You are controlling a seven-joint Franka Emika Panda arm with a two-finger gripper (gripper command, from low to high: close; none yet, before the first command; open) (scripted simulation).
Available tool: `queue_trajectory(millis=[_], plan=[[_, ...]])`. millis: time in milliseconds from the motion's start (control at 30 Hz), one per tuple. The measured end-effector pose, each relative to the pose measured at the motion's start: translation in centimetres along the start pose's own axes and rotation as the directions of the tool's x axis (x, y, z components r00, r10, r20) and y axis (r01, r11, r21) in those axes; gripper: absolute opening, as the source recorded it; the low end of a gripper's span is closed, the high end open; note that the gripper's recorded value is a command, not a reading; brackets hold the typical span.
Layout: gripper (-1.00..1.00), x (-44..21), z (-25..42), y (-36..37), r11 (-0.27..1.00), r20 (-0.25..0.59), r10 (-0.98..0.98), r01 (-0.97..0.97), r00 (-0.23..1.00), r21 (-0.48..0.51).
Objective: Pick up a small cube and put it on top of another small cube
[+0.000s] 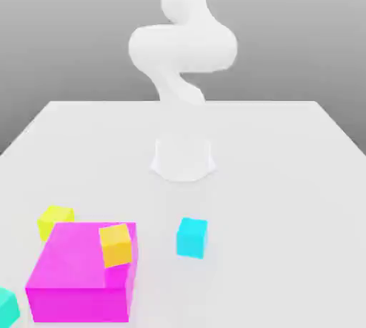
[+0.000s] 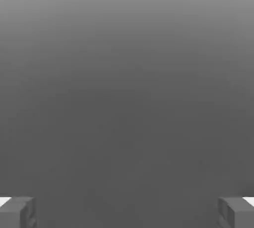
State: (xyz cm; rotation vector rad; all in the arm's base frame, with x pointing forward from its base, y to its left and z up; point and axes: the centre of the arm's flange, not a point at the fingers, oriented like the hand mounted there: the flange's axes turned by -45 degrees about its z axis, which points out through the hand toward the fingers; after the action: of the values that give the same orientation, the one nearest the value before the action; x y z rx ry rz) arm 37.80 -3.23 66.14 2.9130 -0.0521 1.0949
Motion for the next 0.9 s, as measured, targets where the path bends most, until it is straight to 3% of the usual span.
queue_trajectory(millis=[300,633,867,900], plan=[[0.00,-11.7,19.3,13.6,0.994,0.326,0.066,-0.034,0.943,-0.103],[0.00,-34.9,28.1,23.0,0.984,0.617,0.176,-0.133,0.767,-0.115],[0.00,-41.7,32.5,23.3,0.983,0.650,0.183,-0.146,0.738,-0.111],[-1.00,-42.3,33.1,23.3,0.983,0.650,0.184,-0.147,0.737,-0.111]])
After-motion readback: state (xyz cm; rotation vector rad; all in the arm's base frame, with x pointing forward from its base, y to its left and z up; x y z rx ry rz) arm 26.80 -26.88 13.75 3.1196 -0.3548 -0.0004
